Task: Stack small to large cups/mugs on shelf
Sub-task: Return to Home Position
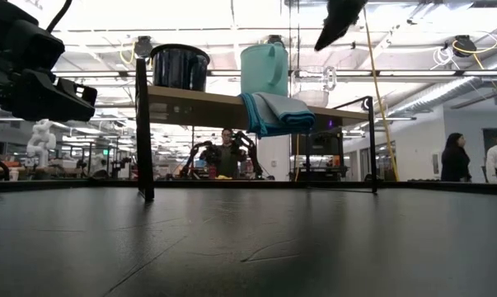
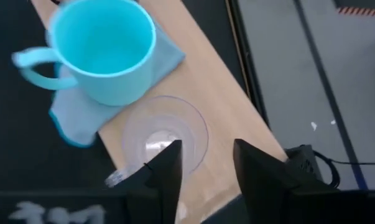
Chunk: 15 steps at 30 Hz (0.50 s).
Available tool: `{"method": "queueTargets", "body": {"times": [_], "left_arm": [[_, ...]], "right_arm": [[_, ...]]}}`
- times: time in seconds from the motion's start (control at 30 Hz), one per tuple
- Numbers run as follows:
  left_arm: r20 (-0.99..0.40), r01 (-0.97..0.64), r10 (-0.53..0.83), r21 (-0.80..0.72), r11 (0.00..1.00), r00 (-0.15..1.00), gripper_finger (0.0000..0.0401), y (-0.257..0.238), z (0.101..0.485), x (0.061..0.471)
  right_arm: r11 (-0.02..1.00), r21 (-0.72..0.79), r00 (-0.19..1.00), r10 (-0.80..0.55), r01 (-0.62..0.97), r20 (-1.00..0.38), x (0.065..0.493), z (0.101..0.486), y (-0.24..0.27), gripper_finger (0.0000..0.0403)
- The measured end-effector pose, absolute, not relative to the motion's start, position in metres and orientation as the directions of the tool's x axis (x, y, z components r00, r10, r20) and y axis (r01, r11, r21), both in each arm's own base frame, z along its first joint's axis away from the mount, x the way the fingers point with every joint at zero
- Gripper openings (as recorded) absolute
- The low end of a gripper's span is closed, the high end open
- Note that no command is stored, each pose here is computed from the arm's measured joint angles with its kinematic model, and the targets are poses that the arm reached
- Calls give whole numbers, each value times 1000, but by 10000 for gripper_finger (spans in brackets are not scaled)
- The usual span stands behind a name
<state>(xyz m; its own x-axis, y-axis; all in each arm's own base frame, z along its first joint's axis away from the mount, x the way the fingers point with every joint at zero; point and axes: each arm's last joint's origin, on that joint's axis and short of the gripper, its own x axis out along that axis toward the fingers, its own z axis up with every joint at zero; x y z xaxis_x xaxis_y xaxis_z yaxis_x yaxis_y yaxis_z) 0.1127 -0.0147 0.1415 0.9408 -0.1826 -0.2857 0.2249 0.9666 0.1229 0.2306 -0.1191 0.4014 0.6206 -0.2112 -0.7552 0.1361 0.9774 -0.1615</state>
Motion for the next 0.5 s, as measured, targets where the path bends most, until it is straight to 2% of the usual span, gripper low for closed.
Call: {"method": "queueTargets", "body": {"times": [0.23,0.5], "left_arm": [[-286,224,-181,123,967,941,31,-15,141,113],[-275,217,-181,107,970,944,31,-15,142,113]], "right_arm": [[968,-191,706,-251,166,-662,188,410,-96,12],[981,-140,780,-194,137,-594,145,371,-70,2]]}}
